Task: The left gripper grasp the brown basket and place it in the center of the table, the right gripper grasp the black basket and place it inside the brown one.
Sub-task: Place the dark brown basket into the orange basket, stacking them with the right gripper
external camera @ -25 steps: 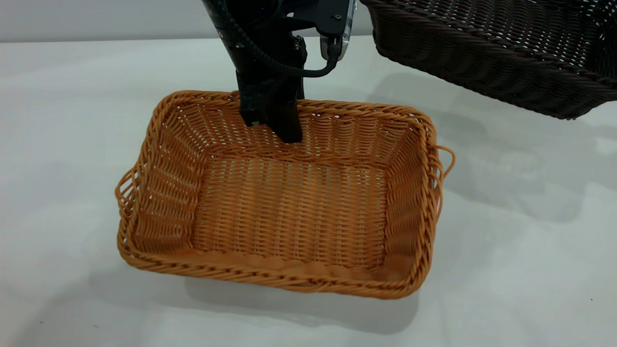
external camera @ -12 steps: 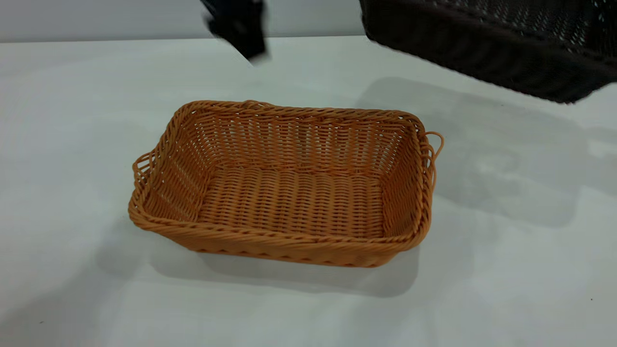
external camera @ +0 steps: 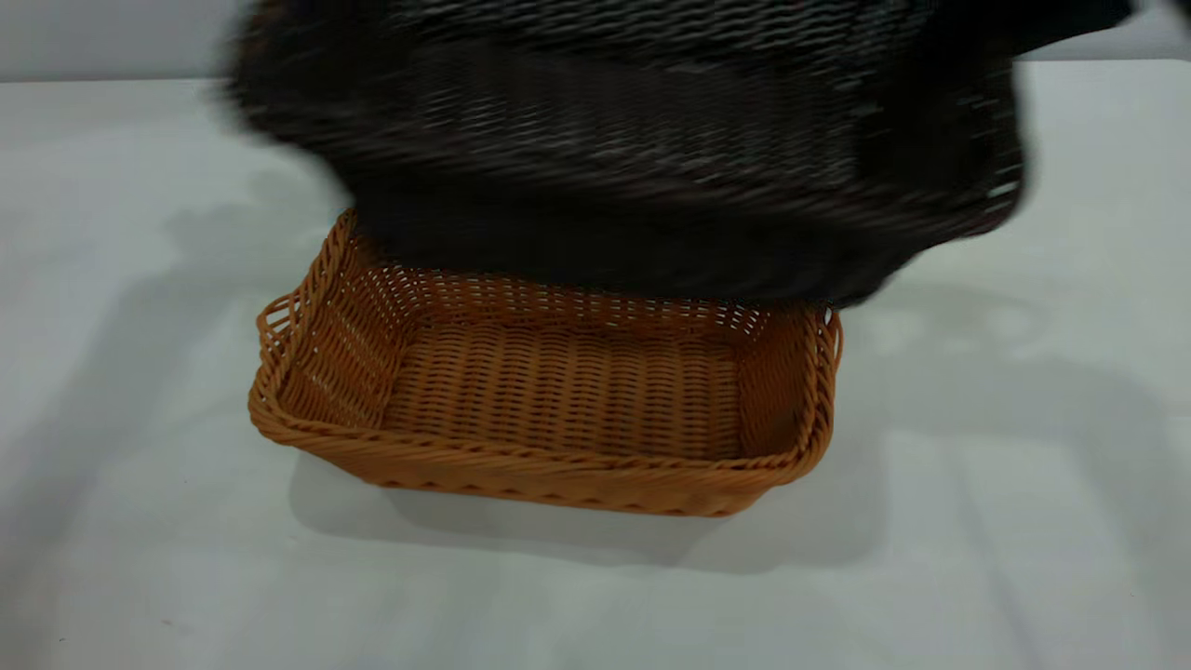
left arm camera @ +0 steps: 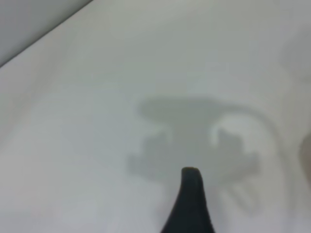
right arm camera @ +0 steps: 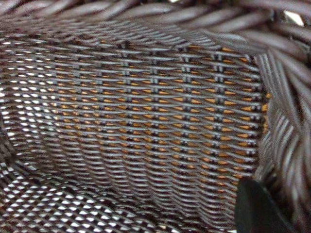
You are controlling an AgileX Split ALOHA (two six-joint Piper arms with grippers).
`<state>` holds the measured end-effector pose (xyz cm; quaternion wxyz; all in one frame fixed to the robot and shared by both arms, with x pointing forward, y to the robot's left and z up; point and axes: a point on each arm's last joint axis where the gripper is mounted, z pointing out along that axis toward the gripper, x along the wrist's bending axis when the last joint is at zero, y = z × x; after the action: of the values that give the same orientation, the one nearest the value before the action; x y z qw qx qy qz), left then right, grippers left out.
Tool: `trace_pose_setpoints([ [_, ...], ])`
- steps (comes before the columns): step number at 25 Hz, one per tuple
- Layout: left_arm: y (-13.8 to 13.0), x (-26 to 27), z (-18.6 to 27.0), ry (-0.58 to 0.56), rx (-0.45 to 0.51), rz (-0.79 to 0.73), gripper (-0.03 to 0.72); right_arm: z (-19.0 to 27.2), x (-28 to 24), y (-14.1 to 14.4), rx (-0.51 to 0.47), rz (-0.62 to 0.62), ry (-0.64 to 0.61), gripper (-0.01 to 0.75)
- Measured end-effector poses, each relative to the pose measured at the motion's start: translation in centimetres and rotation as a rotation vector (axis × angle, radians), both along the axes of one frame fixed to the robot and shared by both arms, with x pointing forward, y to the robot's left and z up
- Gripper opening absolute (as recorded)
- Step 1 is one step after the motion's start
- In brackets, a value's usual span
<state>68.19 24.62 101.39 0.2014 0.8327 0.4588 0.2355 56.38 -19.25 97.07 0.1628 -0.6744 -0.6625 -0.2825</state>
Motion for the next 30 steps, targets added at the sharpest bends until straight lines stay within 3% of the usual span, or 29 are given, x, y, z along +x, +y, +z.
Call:
trace_pose_setpoints([
  [6, 0.7, 0.1, 0.0, 0.0, -0.002, 0.016, 0.562, -2.9, -0.4, 4.4, -0.032, 0.027, 0.037, 0.081],
  [13, 0.7, 0.2, 0.1, -0.012, 0.0, 0.014, 0.562, -6.3, 0.7, 4.6, -0.053, -0.07, 0.076, 0.081],
  [30, 0.7, 0.4, 0.3, -0.047, -0.001, 0.015, 0.562, -7.7, 0.6, 4.2, -0.11, -0.098, 0.135, 0.081],
])
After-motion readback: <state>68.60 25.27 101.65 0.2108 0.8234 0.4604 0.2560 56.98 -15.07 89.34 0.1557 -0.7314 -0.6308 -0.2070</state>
